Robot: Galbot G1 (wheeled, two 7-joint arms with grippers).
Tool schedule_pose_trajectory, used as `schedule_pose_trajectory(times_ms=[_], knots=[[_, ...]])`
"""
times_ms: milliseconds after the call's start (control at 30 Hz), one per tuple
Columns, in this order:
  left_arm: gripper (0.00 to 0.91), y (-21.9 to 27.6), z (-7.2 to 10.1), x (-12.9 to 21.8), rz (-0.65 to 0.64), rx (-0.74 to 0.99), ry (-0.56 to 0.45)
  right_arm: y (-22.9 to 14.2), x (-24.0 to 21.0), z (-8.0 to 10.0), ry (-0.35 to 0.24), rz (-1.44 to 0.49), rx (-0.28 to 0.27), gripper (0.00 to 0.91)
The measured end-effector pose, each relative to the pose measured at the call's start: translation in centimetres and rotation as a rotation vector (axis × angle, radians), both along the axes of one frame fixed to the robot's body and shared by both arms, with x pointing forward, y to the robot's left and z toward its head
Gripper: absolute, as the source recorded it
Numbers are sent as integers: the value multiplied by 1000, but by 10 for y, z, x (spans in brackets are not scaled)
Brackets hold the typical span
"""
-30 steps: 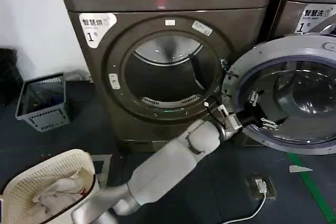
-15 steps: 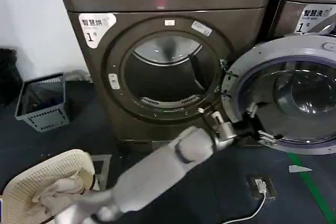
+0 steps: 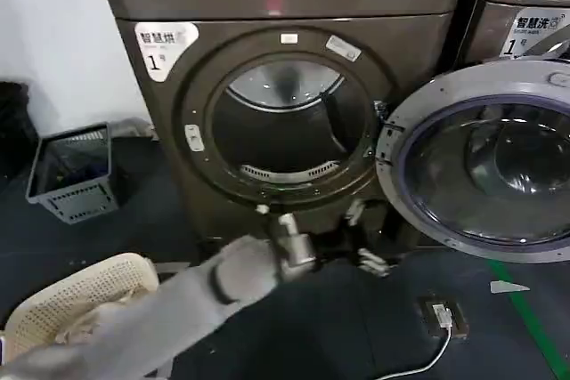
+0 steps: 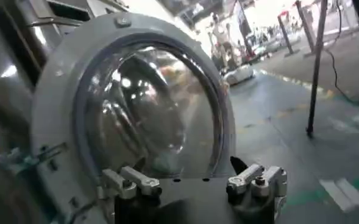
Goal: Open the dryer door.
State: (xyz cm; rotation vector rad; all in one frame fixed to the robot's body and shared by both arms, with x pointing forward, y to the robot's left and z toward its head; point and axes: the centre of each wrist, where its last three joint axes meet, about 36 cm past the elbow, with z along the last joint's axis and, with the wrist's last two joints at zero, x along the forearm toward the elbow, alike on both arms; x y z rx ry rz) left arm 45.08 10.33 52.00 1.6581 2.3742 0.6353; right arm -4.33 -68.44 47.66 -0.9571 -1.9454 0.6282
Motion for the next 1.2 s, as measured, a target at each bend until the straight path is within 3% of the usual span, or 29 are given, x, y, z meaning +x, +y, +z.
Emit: schedule_pose_trajectory(times_ms=[433,733,900,1200], knots=[[907,138,0,-47,233,139,78,6,11,-3,-37,22,20,907],[907,190,1,-67,452,272,158,6,12,-5,-62,26,29,907],[907,209,-5,-72,581,286,275,5,8,-11,-64,15,41,907],[907,243,0,-89,903,195,606,5,3,-17,-62,3,51,907]])
